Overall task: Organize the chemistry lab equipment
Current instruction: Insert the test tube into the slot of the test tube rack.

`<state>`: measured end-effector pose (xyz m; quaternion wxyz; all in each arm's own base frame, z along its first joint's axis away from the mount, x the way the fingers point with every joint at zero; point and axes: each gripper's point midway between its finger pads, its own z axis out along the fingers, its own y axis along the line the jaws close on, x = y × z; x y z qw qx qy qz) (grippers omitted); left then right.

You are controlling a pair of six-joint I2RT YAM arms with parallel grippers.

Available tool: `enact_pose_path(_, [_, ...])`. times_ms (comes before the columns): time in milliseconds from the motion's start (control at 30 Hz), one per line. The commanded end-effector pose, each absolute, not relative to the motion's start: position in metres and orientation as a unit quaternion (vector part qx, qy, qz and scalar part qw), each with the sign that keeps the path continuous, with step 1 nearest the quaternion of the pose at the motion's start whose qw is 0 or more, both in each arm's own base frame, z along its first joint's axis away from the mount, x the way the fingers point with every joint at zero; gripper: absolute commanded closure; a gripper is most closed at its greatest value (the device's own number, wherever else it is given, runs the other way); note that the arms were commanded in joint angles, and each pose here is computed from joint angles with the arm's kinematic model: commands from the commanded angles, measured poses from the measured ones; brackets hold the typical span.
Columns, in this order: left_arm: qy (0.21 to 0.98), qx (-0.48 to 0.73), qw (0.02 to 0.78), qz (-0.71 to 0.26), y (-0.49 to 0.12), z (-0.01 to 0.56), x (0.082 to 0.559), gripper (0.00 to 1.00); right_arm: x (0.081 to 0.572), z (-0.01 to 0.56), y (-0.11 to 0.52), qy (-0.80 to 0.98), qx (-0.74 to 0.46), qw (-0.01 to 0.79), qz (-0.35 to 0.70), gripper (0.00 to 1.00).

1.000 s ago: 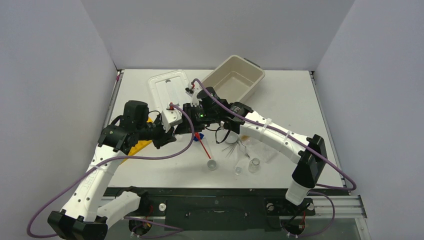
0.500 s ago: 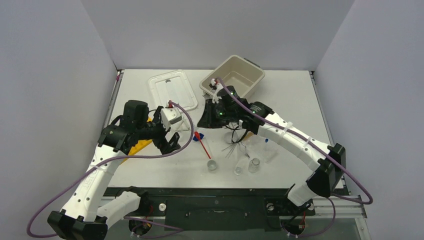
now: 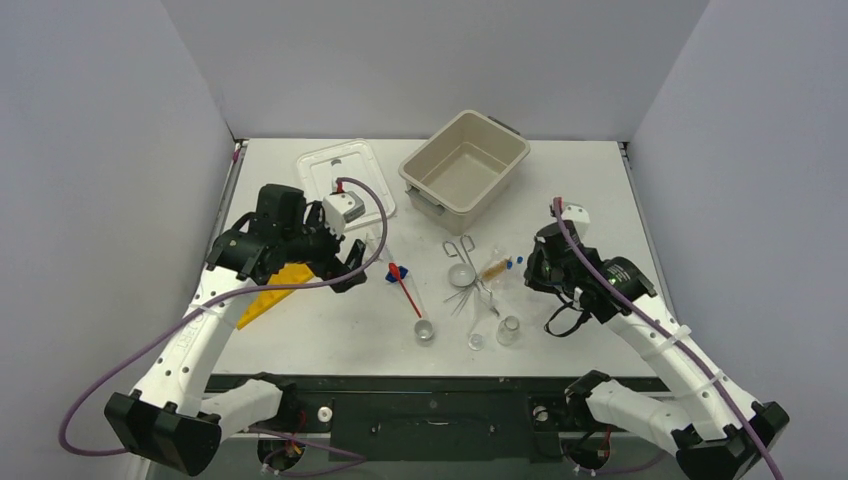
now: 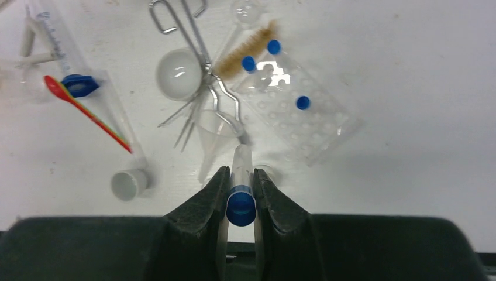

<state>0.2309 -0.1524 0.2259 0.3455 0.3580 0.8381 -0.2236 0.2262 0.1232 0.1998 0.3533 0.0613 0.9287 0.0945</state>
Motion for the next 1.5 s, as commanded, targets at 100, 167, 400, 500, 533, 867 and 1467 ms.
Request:
enact_pose_path(100, [0.839, 0.338, 0.37, -0.212, -0.152, 0.248, 0.247, 0.03, 0.21, 0.168, 0.059, 0.929, 0.134, 0.344, -0.007, 1.0])
enact_pose_path(167, [0.838, 0.338, 0.373, -0.21, -0.151, 0.248, 0.247, 0.04, 0.212, 0.158, 0.056, 0.929, 0.145, 0.339, -0.011, 1.0])
enact_pose_path(400, [0.838, 0.341, 0.376, -0.198, -0.146, 0.246, 0.245, 0.04, 0.218, 0.117, 0.074, 0.939, 0.145, 0.311, 0.016, 1.0])
enact_pose_path(500, [0.84, 0.342, 0.374, -0.196, -0.145, 0.242, 0.244, 0.03, 0.222, 0.109, 0.08, 0.939, 0.144, 0.311, 0.021, 1.0])
enact_pose_path(533, [0.839, 0.342, 0.374, -0.196, -0.145, 0.243, 0.245, 0.03, 0.223, 0.107, 0.08, 0.94, 0.142, 0.309, 0.016, 1.0])
enact_pose_path(867, [0.837, 0.344, 0.38, -0.192, -0.145, 0.244, 0.246, 0.03, 0.24, 0.099, 0.057, 0.929, 0.164, 0.329, -0.054, 1.0])
enact_pose_path(1467, [0.828, 0.359, 0.392, -0.181, -0.141, 0.245, 0.242, 0.03, 0.251, 0.07, 0.045, 0.935, 0.175, 0.3, -0.077, 1.0])
